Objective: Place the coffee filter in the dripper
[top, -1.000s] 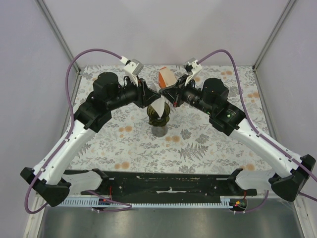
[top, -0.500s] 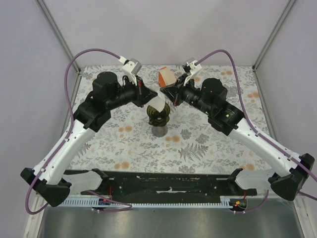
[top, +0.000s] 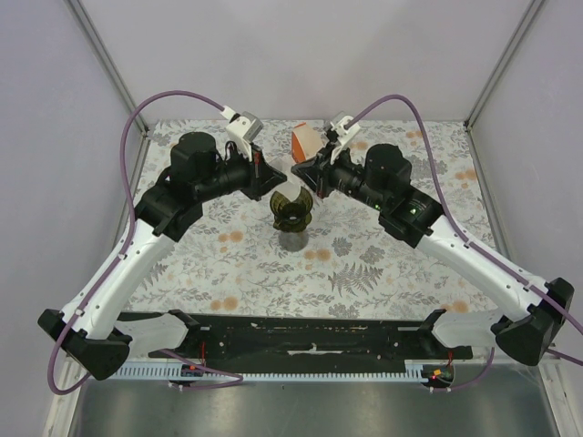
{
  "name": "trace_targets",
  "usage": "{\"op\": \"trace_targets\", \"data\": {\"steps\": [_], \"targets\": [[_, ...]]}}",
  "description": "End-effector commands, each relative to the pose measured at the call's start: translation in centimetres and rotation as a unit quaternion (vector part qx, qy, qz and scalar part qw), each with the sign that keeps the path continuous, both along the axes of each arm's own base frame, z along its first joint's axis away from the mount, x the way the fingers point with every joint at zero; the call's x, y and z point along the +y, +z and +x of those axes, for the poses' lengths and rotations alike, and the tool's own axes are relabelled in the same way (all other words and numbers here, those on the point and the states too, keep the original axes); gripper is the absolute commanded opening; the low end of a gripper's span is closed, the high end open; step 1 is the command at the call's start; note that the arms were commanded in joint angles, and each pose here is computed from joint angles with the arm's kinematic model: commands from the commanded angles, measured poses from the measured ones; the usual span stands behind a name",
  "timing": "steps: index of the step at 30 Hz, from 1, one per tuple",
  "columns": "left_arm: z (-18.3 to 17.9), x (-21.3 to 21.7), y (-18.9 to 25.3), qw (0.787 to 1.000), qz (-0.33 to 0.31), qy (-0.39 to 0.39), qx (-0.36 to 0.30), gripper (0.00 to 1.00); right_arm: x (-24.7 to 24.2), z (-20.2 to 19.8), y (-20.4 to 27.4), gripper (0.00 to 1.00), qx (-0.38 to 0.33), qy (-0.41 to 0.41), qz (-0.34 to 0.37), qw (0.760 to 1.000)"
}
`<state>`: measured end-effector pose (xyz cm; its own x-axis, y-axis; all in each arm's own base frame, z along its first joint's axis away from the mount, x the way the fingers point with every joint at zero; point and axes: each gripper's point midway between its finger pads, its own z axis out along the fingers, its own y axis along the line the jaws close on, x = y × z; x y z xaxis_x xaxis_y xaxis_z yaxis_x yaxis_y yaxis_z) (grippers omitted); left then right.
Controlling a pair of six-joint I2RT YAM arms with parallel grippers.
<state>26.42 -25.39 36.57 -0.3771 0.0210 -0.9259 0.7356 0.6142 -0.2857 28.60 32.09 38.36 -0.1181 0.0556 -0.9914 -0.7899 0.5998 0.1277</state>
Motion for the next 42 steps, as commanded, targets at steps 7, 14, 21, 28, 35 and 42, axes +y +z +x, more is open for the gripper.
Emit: {"op": "trace_targets", "data": {"steps": [7, 14, 21, 28, 35, 42], "targets": [[-0.6, -0.5, 1.3, 0.999, -0.005, -0.032, -0.027, 0.02, 1.0, 1.3, -2.2, 0.26, -0.005, -0.001, -0.012, 1.000], [-1.3, -1.1, 1.3, 0.998, -0.013, -0.059, -0.019, 0.02, 2.0, 0.4, -1.2, 0.38, -0.040, 0.042, 0.003, 0.998], [-1.9, -1.2, 2.0, 0.997, -0.018, -0.075, -0.027, 0.02, 3.8, -2.1, -1.7, 0.47, -0.026, 0.160, 0.015, 0.987], [-3.3, -1.9, 2.7, 0.992, -0.033, -0.117, -0.029, 0.02, 3.1, -3.5, -2.2, 0.42, -0.009, 0.245, 0.057, 0.968], [-3.3, -1.8, 3.2, 0.992, -0.042, -0.115, -0.024, 0.02, 2.7, -2.9, -2.7, 0.00, 0.014, 0.232, 0.054, 0.971], [-2.0, -0.5, 2.7, 0.996, -0.015, -0.076, -0.033, 0.02, -2.4, 3.5, -5.1, 0.00, 0.075, -0.004, 0.045, 0.996]]}}
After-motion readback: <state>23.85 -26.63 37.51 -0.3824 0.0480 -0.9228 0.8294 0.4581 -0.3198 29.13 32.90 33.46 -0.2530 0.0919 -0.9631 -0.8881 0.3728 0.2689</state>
